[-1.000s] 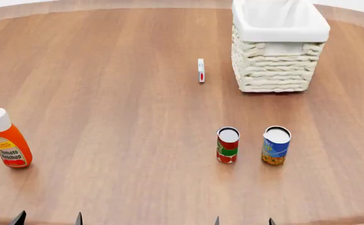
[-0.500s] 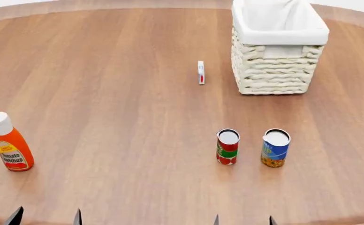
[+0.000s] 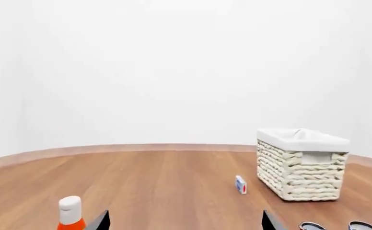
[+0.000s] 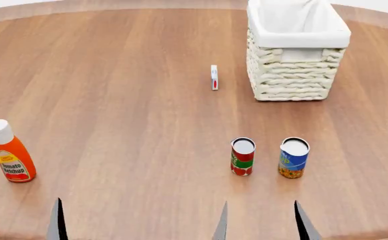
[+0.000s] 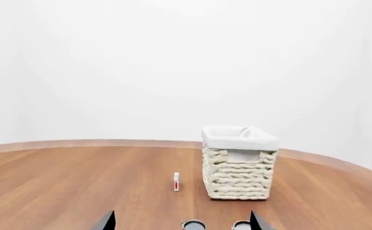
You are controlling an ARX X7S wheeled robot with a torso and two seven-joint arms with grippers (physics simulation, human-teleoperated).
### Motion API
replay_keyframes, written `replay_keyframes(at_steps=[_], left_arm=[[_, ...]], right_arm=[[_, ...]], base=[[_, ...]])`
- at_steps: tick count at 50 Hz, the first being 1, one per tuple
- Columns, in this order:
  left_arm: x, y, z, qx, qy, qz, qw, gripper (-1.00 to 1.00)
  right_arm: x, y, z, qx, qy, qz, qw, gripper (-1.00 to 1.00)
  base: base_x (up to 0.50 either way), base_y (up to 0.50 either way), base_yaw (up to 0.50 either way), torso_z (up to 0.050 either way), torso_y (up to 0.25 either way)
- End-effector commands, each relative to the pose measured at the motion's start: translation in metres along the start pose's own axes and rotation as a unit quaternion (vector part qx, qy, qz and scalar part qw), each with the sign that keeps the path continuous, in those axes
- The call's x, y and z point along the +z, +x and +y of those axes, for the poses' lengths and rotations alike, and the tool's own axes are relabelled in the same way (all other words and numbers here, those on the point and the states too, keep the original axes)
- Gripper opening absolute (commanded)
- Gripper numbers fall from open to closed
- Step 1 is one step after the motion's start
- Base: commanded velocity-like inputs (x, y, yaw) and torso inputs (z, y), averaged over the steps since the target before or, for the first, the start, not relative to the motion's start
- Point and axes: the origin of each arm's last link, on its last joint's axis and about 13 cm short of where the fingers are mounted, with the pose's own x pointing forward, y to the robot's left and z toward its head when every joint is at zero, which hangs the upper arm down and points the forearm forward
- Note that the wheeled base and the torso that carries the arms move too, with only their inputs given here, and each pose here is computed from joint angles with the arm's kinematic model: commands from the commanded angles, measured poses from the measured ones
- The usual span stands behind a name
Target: Pick up the cream cheese box, and put it in the basket.
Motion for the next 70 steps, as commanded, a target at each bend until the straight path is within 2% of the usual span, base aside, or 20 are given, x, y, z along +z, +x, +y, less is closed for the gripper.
replay_keyframes(at_steps=[1, 6, 7, 16, 40, 60, 62, 70], left_arm=[[0.029, -0.009, -0.001, -0.005, -0.007, -0.043, 0.999, 1.0], [0.039, -0.012, -0.001, -0.007, -0.015, -0.058, 0.998, 1.0], [0.042, -0.013, -0.001, -0.008, -0.014, -0.062, 0.998, 1.0], [0.054, -0.017, 0.0, -0.008, -0.02, -0.082, 0.996, 1.0], [0.053, -0.017, -0.001, -0.007, -0.015, -0.085, 0.996, 1.0], [0.053, -0.018, -0.001, -0.011, -0.014, -0.084, 0.996, 1.0], [0.052, -0.018, -0.002, -0.012, -0.013, -0.084, 0.996, 1.0], [0.051, -0.018, -0.002, -0.012, -0.013, -0.082, 0.996, 1.0]], right_arm=[[0.034, -0.011, 0.002, 0.008, 0.006, -0.049, 0.999, 1.0], [0.052, -0.017, 0.003, 0.012, 0.012, -0.073, 0.997, 1.0], [0.056, -0.018, 0.003, 0.019, 0.027, -0.076, 0.997, 1.0], [0.067, -0.023, 0.003, 0.016, 0.016, -0.098, 0.995, 1.0], [0.069, -0.024, 0.003, 0.017, 0.011, -0.104, 0.994, 1.0], [0.066, -0.023, 0.003, 0.016, 0.01, -0.101, 0.995, 1.0], [0.064, -0.022, 0.005, 0.02, -0.012, -0.093, 0.995, 1.0], [0.062, -0.021, 0.005, 0.018, -0.011, -0.084, 0.996, 1.0]], base=[[0.0, 0.0, 0.0, 0.0, 0.0], [0.0, 0.0, 0.0, 0.0, 0.0], [0.0, 0.0, 0.0, 0.0, 0.0], [0.0, 0.0, 0.0, 0.0, 0.0], [0.0, 0.0, 0.0, 0.0, 0.0], [0.0, 0.16, 0.0, 0.0, 0.0], [0.0, 0.11, 0.0, 0.0, 0.0], [0.0, 0.0, 0.0, 0.0, 0.0]])
